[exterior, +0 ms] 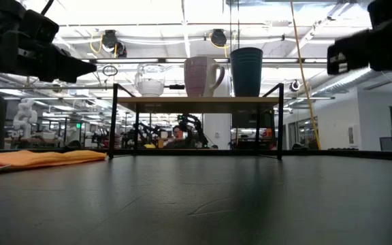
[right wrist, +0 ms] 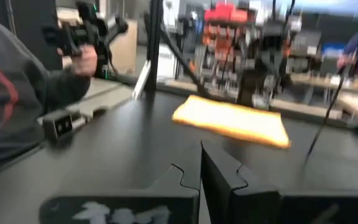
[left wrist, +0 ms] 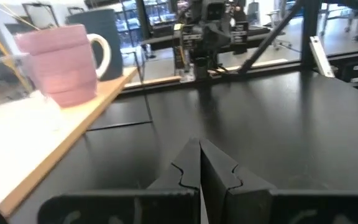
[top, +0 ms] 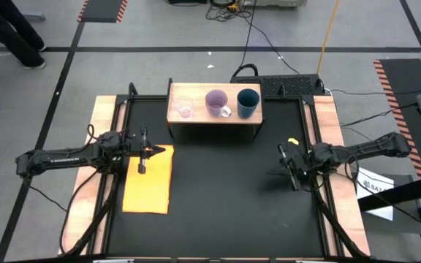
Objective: Stack small to large cups/mugs on shelf
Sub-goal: Return to Home Position
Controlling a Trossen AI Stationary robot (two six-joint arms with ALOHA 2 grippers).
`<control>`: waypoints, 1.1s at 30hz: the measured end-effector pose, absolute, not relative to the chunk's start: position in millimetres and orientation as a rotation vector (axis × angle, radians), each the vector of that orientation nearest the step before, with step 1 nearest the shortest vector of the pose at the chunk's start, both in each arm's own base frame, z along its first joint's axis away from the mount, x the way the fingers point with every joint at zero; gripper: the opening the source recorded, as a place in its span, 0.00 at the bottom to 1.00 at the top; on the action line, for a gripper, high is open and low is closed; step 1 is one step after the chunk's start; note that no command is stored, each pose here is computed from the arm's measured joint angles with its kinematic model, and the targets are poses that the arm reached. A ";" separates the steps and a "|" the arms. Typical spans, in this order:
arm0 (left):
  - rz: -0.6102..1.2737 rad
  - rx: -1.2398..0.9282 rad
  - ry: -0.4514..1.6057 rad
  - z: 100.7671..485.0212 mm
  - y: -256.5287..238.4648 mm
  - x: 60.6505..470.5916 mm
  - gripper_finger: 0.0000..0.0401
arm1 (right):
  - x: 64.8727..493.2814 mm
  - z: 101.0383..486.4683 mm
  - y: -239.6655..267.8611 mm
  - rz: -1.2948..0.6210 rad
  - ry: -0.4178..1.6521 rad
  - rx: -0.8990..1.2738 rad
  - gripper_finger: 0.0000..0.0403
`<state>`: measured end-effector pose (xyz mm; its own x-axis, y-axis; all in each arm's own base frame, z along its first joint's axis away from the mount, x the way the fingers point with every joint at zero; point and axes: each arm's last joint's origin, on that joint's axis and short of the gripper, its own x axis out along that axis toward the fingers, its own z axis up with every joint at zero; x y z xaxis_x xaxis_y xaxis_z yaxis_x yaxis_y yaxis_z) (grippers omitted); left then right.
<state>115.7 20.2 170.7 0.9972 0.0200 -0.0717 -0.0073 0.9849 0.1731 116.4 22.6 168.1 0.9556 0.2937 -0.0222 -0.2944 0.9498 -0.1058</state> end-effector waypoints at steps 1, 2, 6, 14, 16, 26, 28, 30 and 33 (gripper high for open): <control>0.004 0.166 0.079 170.0 19.9 115.7 0.00 | 116.4 165.8 22.5 0.299 0.032 -0.098 0.00; 0.001 0.159 0.090 169.0 19.8 115.6 0.00 | 116.2 163.9 22.5 0.300 0.052 -0.091 0.00; 0.008 0.146 0.116 166.5 20.3 115.2 0.00 | 116.2 163.5 22.5 0.300 0.058 -0.080 0.00; 0.007 0.152 0.110 167.0 21.9 114.9 0.00 | 113.7 168.9 24.7 0.388 -0.003 -0.085 0.00; -0.019 0.152 0.101 167.6 21.6 114.8 0.00 | 112.4 174.0 23.7 0.364 -0.051 -0.065 0.00; -0.018 0.143 0.086 169.1 24.3 114.3 0.00 | 107.8 176.0 19.1 0.263 -0.072 -0.063 0.00; -0.012 0.137 0.087 169.0 24.8 114.1 0.00 | 108.0 175.8 17.8 0.218 -0.068 -0.056 0.00; -0.005 0.135 0.092 168.6 25.6 113.9 0.00 | 108.2 174.9 17.3 0.199 -0.058 -0.052 0.00; -0.003 0.136 0.094 168.4 26.3 113.7 0.00 | 108.3 173.4 17.2 0.195 -0.042 -0.047 0.00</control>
<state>113.7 26.3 168.4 0.9956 0.0036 -0.0935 0.0090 0.9908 0.1348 108.3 17.2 173.4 0.9802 0.1944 0.0369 -0.1924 0.9800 -0.0503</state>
